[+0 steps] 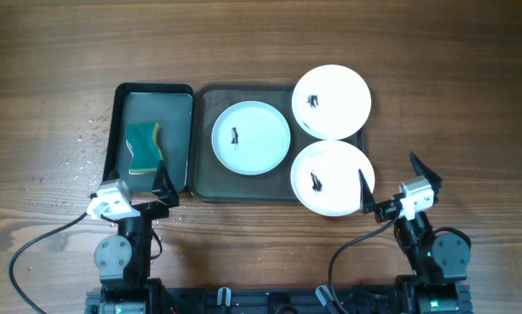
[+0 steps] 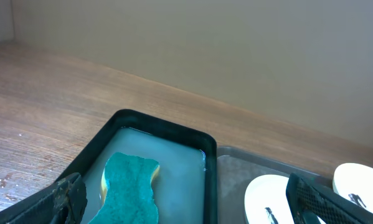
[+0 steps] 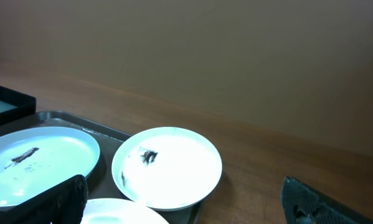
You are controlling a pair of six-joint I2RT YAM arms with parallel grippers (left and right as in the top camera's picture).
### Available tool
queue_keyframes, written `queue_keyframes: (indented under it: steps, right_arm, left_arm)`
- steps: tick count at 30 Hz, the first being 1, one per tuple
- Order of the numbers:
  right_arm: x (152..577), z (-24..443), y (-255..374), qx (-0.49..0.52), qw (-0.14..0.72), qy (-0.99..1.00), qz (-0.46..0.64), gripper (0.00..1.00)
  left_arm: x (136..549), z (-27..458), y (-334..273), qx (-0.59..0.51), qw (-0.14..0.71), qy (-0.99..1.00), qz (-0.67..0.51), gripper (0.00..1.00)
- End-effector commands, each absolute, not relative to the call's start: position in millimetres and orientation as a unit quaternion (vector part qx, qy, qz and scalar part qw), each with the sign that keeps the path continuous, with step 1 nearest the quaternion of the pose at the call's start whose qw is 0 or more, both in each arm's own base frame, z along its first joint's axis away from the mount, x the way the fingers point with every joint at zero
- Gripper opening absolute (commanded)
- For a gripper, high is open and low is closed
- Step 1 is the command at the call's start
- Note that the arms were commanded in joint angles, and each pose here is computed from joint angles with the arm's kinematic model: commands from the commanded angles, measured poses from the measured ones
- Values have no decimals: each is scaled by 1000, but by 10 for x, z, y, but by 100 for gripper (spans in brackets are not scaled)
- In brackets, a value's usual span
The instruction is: Clean dirty plates on tray and stack at the side
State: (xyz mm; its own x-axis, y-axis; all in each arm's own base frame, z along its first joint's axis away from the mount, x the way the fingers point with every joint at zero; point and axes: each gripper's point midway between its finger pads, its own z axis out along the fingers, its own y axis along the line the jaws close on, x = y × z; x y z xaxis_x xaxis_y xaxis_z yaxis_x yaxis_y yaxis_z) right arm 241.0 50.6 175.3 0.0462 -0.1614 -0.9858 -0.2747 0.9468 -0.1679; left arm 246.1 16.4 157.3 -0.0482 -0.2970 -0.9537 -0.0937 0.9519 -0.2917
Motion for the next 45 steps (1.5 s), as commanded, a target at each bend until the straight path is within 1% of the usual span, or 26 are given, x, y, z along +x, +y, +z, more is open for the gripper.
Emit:
queue_keyframes:
  steps: [1,11,13,16,17,21,23,24,25,28,33,35,38,39,42,44,45]
  right_arm:
    - [2410,1745,521,-158,704,690,48,100]
    - [2410,1798,520,-158,712,683,46,100]
    - [2401,1845,544,-163,718,675,50,100]
    - [2388,1835,585,-171,716,674,60,100]
    - [2384,1839,596,-172,716,673,64,100]
    - [2375,1854,621,-175,718,670,71,100]
    - [2375,1856,619,-150,715,676,97,99]
    - [2374,1866,619,-121,711,681,128,100]
    - [2358,1954,625,-103,713,678,149,100]
    - [2311,2233,623,-104,729,659,149,100]
    - [2245,2943,620,-107,741,646,147,100]
    - [2312,3181,624,-103,721,669,150,100]
    - [2427,3362,652,-102,682,707,158,100]
    - [2517,3428,656,-97,652,734,162,100]
    - [2720,3465,674,-94,576,795,164,100]
    - [2834,3403,705,-91,519,832,173,100]
    - [2906,3325,729,-85,475,857,183,99]
  left_arm:
    - [2456,1573,196,-145,677,718,-72,100]
    - [2456,1574,196,-145,677,718,-73,100]
    - [2462,1593,131,-138,678,716,-93,100]
    - [2447,1598,-214,-113,654,720,-204,100]
    - [2439,1609,-265,-112,649,718,-224,100]
    - [2446,1800,-247,-107,678,692,-224,100]
    - [2427,1908,-321,-85,688,679,-240,100]
    - [2393,1986,-413,-67,687,674,-262,100]
    - [2362,2088,-433,-76,682,672,-280,100]
    - [2287,2342,-421,-85,679,673,-281,100]
    - [2202,2912,-378,-99,660,697,-263,100]
    - [2235,3145,-375,-97,640,720,-249,100]
    - [2333,3339,-369,-92,605,757,-229,100]
    - [2393,3395,-367,-91,582,777,-220,100]
    - [2545,3424,-355,-87,518,828,-197,100]
    - [2645,3355,-314,-94,476,856,-180,100]
    - [2719,3264,-271,-102,442,876,-164,100]
